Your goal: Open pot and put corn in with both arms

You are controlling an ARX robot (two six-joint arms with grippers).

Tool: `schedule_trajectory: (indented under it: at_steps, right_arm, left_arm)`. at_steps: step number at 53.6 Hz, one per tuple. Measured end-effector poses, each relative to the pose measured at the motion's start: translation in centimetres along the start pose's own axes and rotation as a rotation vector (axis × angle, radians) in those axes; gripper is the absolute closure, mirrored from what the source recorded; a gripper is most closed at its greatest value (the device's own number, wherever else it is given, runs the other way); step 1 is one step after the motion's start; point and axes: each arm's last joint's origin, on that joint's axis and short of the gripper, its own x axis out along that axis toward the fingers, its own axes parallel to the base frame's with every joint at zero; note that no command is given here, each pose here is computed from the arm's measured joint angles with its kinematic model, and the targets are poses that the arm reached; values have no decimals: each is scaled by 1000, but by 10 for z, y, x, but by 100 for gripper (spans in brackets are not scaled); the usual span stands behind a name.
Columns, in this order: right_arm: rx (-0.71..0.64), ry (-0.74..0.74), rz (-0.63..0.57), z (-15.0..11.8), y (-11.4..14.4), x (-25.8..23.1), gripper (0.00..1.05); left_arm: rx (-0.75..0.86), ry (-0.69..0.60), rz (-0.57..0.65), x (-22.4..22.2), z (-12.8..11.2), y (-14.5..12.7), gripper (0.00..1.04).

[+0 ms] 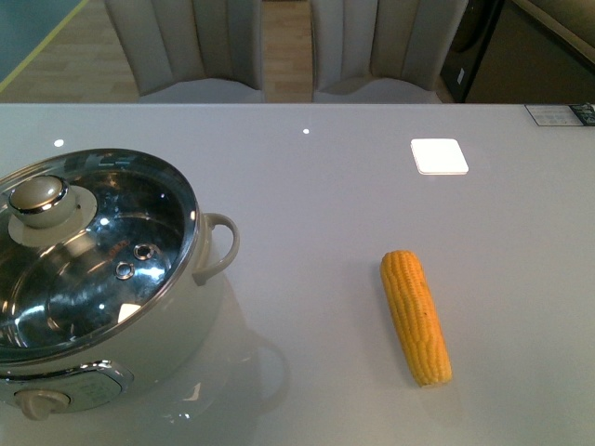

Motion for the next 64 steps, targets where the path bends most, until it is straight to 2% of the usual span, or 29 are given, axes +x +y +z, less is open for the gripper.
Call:
schedule_trajectory:
  at_steps: [42,47,51,59,64]
  right_arm:
    - [0,0,0,0,0,0,9]
    - [0,0,0,0,0,0,9]
    - [0,0,0,0,0,0,9]
    - [0,0,0,0,0,0,9]
    - [0,0,0,0,0,0,9]
  left_arm:
    - [-2,3,5,0,0,0,7]
    - [-22,291,180,2,-1,-1,7]
    - [-10,392,215,6,-4,-3,7]
    - [-19,380,212,25,6,-3,7]
    - [-27,347,220,59,12,-4,7]
